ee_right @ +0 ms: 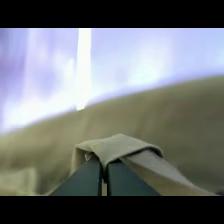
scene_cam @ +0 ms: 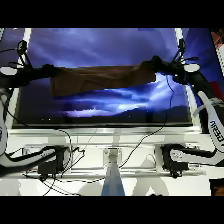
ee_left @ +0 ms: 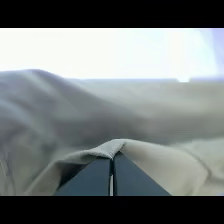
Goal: Fold the clothes and pants, and hang the long-sleeved shirts on hangers.
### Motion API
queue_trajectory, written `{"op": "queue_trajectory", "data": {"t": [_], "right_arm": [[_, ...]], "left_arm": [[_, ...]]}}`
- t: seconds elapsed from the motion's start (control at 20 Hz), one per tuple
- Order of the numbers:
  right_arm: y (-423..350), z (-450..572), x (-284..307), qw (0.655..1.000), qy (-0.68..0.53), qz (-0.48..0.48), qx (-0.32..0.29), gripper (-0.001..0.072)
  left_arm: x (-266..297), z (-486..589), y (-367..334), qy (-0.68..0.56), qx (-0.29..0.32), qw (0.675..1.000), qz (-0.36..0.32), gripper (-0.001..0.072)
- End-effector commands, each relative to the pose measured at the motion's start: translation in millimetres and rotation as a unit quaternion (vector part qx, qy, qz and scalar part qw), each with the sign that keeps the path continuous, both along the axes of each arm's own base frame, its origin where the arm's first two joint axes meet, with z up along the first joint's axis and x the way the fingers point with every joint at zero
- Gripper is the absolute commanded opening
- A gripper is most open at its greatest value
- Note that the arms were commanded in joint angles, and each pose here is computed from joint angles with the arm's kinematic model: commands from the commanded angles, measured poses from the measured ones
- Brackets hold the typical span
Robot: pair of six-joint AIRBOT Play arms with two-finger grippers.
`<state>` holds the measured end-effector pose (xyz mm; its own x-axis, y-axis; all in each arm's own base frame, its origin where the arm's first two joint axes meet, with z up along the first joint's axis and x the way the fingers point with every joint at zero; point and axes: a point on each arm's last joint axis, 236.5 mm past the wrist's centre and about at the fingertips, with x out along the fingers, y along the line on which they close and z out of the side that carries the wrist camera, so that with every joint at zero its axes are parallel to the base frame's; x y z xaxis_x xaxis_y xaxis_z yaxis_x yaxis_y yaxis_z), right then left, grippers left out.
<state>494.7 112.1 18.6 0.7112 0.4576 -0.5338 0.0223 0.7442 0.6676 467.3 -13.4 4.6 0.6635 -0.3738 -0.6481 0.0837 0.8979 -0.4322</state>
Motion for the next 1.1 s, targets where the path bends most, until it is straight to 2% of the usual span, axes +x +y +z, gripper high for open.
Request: {"op": "queue_trajectory", "data": {"t": [0.0,0.2,0.25,0.3,0.35,0.4,0.55,0.7,0.75,0.8,0.9,1.0,1.05], "right_arm": [[-14,4,44,0.993,-0.053,-0.095,-0.041,0.0013],[-7,-23,65,0.995,-0.034,-0.085,-0.04,0.0013],[-7,-27,68,0.995,-0.031,-0.084,-0.04,0.004],[-7,-29,69,0.995,-0.03,-0.084,-0.04,0.0217],[-6,-29,69,0.995,-0.029,-0.082,-0.04,0.0446],[-4,-29,67,0.996,-0.027,-0.076,-0.039,0.0536],[0,-36,59,0.998,-0.016,-0.04,-0.052,0.0541],[-4,-48,47,0.997,0.004,0.003,-0.072,0.0541],[-5,-52,42,0.996,0.01,0.02,-0.085,0.0541],[-5,-57,37,0.994,0.015,0.035,-0.098,0.0541],[-4,-60,33,0.993,0.02,0.05,-0.107,0.0541],[-3,-60,32,0.993,0.021,0.052,-0.106,0.0542],[-2,-61,31,0.992,0.021,0.055,-0.107,0.0549]], "left_arm": [[34,-21,14,-0.007,-0.052,0.994,0.099,0.0016],[41,-51,-8,-0.001,-0.025,0.997,0.074,0.0016],[44,-51,-6,-0.006,-0.017,0.996,0.083,0.0028],[47,-49,-3,-0.013,-0.011,0.996,0.09,0.0106],[48,-46,-2,-0.016,-0.01,0.996,0.091,0.0386],[47,-43,4,-0.02,-0.003,0.996,0.091,0.0699],[41,-30,32,-0.03,0.027,0.995,0.094,0.0702],[21,-30,54,0.006,-0.014,0.995,0.099,0.0697],[6,-41,58,0.039,-0.026,0.995,0.086,0.0632],[-9,-53,63,0.074,-0.033,0.994,0.076,0.0605],[-37,-77,68,0.136,-0.051,0.988,0.058,0.0611],[-49,-94,66,0.168,-0.076,0.982,0.05,0.072],[-51,-100,65,0.173,-0.076,0.981,0.044,0.072]]}}
